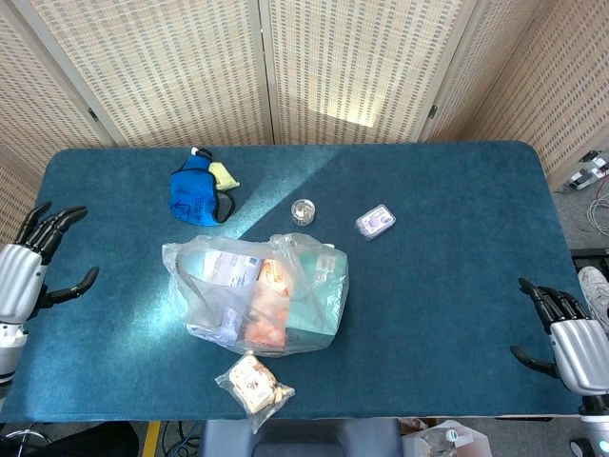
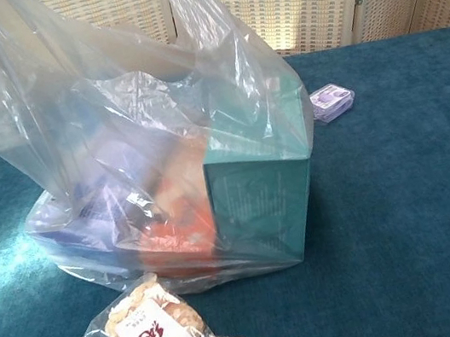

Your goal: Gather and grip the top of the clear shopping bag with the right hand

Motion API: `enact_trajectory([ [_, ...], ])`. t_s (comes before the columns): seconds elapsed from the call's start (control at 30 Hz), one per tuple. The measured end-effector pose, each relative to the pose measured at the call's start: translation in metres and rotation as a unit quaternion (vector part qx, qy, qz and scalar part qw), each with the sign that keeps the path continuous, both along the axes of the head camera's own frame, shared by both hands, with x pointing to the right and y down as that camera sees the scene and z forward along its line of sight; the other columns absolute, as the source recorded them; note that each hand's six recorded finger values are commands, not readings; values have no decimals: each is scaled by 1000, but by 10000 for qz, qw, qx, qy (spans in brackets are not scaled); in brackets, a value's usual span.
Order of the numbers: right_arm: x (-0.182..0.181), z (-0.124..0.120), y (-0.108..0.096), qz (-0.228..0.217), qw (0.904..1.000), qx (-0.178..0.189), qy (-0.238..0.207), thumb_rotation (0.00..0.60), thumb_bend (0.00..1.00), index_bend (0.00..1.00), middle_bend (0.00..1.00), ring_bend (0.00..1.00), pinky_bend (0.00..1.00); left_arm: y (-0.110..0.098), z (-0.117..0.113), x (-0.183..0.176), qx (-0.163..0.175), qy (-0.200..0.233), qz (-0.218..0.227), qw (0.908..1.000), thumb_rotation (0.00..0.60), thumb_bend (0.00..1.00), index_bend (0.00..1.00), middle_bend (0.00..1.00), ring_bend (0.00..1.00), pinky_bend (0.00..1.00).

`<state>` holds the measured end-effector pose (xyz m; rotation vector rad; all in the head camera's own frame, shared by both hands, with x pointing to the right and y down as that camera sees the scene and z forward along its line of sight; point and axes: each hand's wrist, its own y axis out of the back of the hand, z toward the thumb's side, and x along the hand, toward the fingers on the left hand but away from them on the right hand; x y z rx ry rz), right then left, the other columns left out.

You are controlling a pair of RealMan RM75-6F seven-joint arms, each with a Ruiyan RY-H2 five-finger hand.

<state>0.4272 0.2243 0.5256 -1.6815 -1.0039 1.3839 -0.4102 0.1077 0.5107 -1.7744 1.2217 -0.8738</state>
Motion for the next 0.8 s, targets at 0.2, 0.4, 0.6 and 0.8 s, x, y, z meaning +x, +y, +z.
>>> enact_trajectory([
  [0.2,-1,0,2,16,10000,-16,13,600,151,43,212,165,208,-22,2,27,114,187,393,9990,600,278,115,147,158,39],
  [0.4,0,0,3,58,10000,-31,24,600,150,43,212,165,208,-37,9,63,55,188,823,9964,600,277,160,148,156,39],
  [0.6,3,2,3,110,9999,-47,20,600,151,43,212,165,208,-37,12,93,-23,382,1167,9924,600,277,239,148,156,39],
  [0.8,5,3,3,136,9999,-55,0,600,150,43,212,165,208,-33,11,112,-150,704,1334,9884,600,277,295,148,158,40],
])
